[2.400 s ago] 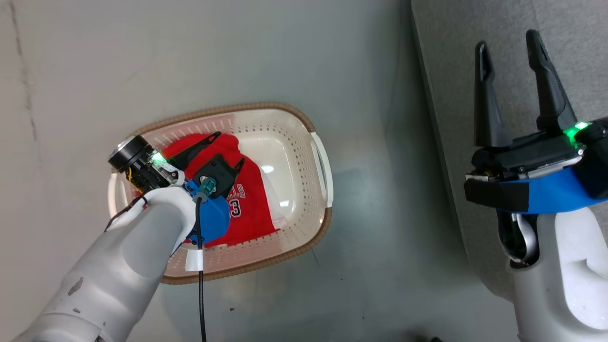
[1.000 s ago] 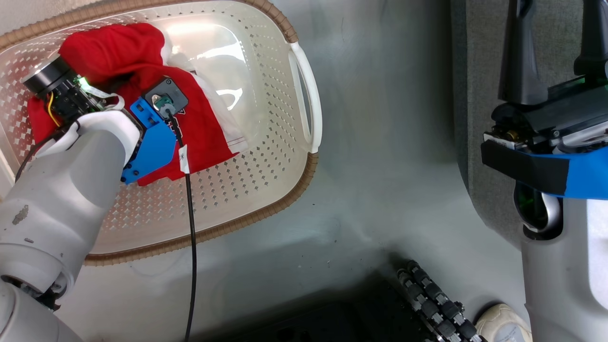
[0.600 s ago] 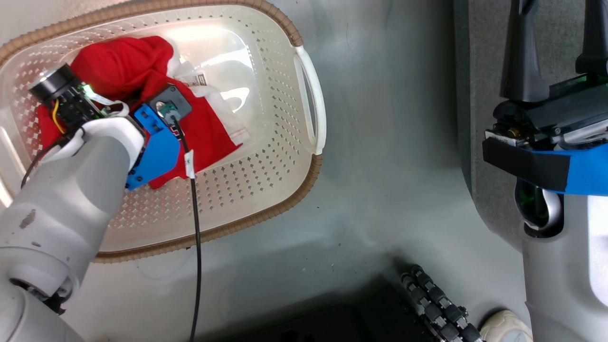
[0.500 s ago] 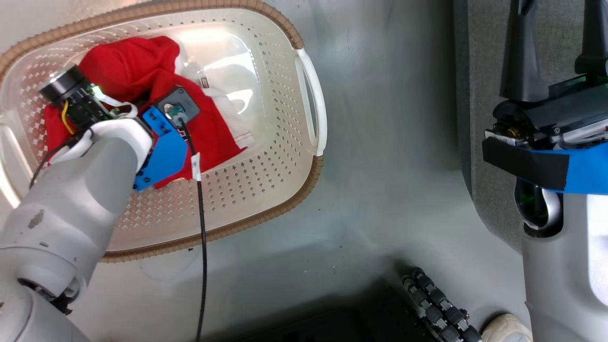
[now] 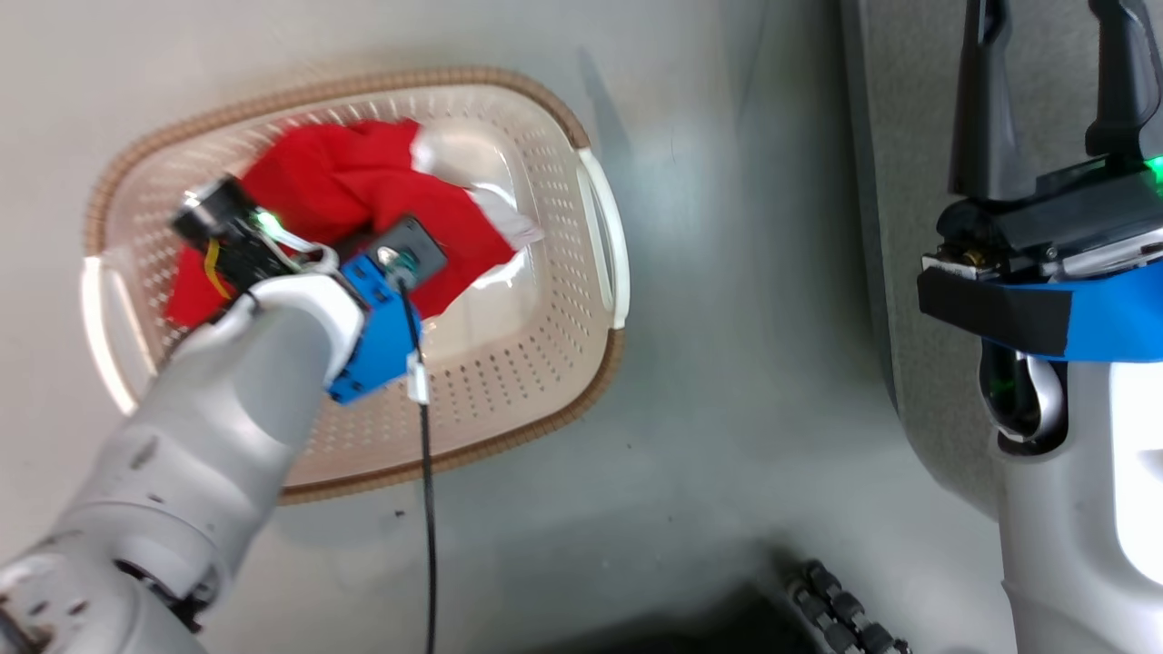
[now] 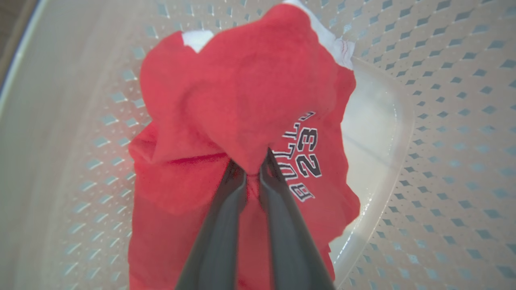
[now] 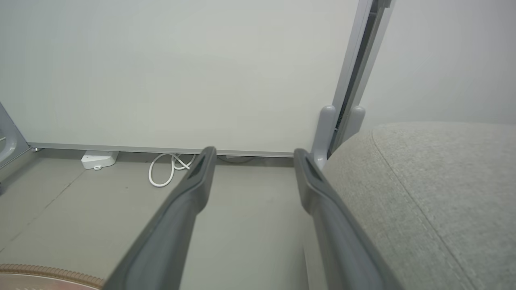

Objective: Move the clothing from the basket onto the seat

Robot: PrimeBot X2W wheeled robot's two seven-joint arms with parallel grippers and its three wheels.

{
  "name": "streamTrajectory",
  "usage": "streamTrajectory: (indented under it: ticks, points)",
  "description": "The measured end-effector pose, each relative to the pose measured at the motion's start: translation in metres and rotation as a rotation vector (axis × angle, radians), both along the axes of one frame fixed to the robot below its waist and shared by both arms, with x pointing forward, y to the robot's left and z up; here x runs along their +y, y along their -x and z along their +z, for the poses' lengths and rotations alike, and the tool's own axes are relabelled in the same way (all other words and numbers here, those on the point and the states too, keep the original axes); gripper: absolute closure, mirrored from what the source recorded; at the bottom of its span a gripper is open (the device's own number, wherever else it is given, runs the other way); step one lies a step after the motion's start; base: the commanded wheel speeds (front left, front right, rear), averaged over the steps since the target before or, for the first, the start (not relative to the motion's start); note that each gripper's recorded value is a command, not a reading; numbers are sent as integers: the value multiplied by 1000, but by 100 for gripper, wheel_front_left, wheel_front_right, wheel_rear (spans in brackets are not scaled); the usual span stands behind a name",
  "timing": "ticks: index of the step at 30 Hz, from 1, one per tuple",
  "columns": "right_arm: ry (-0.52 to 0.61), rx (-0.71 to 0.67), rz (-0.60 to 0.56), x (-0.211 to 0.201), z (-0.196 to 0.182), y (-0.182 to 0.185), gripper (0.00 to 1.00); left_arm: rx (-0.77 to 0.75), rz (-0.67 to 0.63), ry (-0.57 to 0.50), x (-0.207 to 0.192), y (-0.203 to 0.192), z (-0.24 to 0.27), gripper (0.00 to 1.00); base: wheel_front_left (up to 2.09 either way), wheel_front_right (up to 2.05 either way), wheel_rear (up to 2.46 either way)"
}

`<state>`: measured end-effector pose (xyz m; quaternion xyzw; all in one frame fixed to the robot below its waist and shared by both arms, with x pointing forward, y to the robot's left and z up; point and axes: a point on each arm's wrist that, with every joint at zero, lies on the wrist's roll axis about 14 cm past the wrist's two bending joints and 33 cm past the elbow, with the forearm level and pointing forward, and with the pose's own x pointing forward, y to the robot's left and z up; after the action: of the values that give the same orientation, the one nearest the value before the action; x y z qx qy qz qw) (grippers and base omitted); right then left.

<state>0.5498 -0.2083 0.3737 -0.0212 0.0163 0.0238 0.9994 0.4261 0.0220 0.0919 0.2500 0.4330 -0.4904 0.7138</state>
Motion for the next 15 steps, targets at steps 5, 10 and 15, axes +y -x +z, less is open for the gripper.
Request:
streamTrajectory:
  ticks: [5, 10, 15]
  points:
    - [-5, -18, -9, 0, 18, 6, 0, -36, 37, 86, -16, 0, 33, 100, 0, 0, 0]
    - [-13, -32, -17, 0, 36, 16, 0, -69, 85, 168, -29, 2, 70, 100, 0, 0, 0]
    - [-25, -42, -18, 3, 53, 29, 0, -113, 110, 239, -41, 3, 108, 100, 0, 0, 0]
